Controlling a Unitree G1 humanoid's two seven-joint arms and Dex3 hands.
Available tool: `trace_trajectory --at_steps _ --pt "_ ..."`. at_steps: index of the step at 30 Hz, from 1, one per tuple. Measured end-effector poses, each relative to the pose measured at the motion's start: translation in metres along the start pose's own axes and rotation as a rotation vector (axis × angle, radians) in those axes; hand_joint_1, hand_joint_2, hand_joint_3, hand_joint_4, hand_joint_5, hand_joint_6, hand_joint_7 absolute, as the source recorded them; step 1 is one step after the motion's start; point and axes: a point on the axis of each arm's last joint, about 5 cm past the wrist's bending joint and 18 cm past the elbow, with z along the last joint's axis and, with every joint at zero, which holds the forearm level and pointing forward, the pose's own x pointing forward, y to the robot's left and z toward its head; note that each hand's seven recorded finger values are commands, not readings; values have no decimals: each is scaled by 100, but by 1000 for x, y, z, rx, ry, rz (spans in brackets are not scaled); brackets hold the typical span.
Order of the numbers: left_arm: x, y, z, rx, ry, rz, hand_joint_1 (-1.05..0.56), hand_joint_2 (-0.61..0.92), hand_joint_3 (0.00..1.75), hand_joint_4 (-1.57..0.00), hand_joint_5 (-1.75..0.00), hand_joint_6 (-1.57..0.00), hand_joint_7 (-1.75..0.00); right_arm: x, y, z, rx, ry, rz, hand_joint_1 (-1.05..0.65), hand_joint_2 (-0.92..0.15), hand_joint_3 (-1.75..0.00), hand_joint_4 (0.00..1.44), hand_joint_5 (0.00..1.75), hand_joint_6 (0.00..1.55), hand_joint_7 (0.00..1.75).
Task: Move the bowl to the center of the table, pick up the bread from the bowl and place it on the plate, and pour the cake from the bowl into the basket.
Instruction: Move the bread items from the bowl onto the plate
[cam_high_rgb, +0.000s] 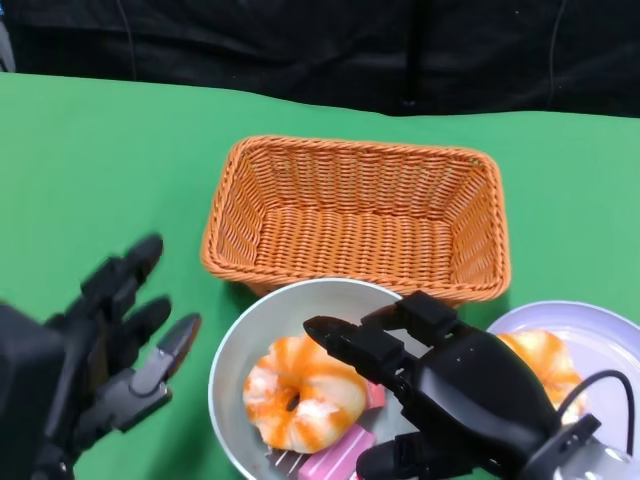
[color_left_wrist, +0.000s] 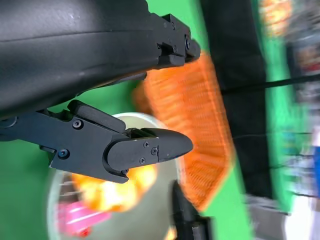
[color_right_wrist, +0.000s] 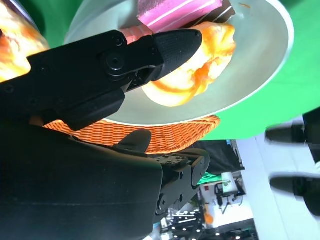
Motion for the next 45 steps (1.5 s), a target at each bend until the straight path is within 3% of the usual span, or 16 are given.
trace_trajectory --at_steps 4,7,11,16,31,40,41,43,44,45 --pt "8 2 2 -46 179 -90 -50 92 51 0 0 0 0 6 4 -2 -37 -4 20 -71 -92 -9 0 70 16 22" --pt "13 1 2 -107 240 -116 -49 92 53 0 0 0 0 8 8 -4 -48 2 36 -71 -92 -8 0 70 17 21" --pt "14 1 3 -135 264 -126 -53 92 53 0 0 0 0 10 9 -4 -53 4 32 -73 -92 -7 0 68 18 21" --pt "21 -4 -6 -271 326 -181 -58 92 54 0 0 0 0 21 20 -6 -62 27 88 -73 -92 -6 0 66 19 19" --pt "20 -11 -7 -330 323 -174 -59 92 57 0 0 0 0 43 49 -10 -48 59 131 -63 -92 -3 3 72 25 16" --pt "20 -11 -6 -345 314 -167 -59 92 56 0 0 0 0 47 60 -12 -65 57 72 -53 -92 -7 20 76 38 19" --pt "20 -11 -6 -347 313 -168 -58 92 56 0 0 0 0 47 61 -13 -62 54 54 -46 -91 -4 34 77 52 22" --pt "20 -11 -6 -352 310 -169 -58 92 56 0 0 0 0 47 64 -14 -49 43 5 -42 -91 -3 43 76 59 22" --pt "19 -11 -6 -354 308 -170 -58 92 56 0 0 0 0 46 66 -15 -37 34 -27 -33 -91 -2 61 93 79 31" --pt "19 -11 -6 -353 306 -172 -58 92 57 0 0 0 0 45 68 -16 -27 23 -68 -30 -91 -2 69 103 87 36"
